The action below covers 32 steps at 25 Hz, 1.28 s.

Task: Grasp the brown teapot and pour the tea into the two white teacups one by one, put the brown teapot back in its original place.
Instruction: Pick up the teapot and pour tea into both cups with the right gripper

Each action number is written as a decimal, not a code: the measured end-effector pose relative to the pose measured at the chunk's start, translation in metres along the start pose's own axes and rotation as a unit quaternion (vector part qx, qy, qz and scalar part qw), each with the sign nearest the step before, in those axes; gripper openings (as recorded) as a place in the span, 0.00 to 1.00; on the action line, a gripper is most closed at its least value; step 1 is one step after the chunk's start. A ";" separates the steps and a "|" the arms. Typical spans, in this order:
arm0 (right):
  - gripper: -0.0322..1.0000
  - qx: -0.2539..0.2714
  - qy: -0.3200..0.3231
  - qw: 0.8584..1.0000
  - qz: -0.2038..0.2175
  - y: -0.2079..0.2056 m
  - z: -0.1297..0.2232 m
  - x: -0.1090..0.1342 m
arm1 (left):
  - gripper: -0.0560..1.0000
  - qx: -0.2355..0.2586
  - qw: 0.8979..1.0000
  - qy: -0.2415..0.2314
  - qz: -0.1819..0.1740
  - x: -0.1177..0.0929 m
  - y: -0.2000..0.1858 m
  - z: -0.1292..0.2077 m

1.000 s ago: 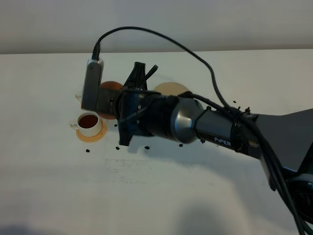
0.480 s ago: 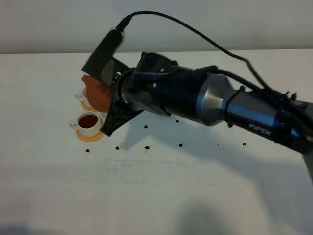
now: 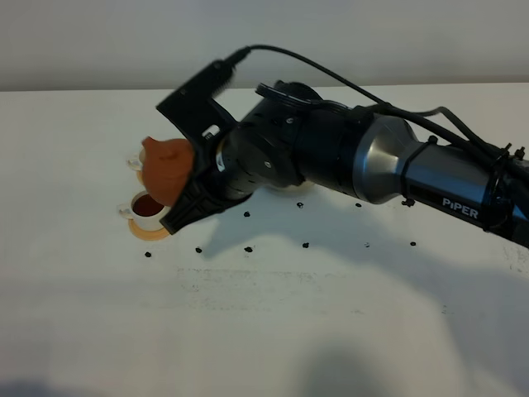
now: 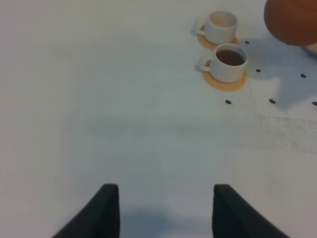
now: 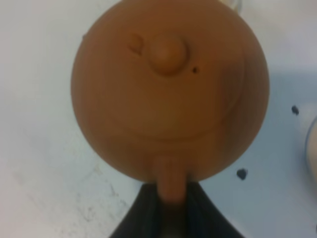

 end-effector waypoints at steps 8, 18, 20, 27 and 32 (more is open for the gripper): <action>0.11 0.005 0.024 1.000 0.006 0.005 0.009 -0.010 | 0.48 0.000 1.000 0.000 0.000 0.000 0.000 0.000; 0.11 0.018 0.047 0.999 0.011 0.035 0.023 -0.024 | 0.48 0.000 1.000 0.000 0.000 0.000 0.000 0.000; 0.11 0.021 0.051 0.998 0.012 0.040 0.027 -0.028 | 0.48 0.000 1.000 0.000 0.000 0.000 0.000 0.000; 0.11 0.026 0.061 0.998 0.011 0.054 0.034 -0.031 | 0.48 0.000 1.000 0.000 0.000 0.000 0.000 0.000; 0.11 0.040 0.071 0.997 0.001 0.069 0.043 -0.025 | 0.48 0.000 1.000 0.000 0.000 0.000 0.000 0.000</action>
Point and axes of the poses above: a point on each arm's last joint axis where the gripper is mounted, y pointing out along that axis toward the gripper, x along the wrist's bending axis when the last joint is at zero, z = x × y, the point moved 9 cm from there along y, pointing out along that axis toward the gripper, and after that the axes turned 10 degrees about -y, right-handed, at the moved point
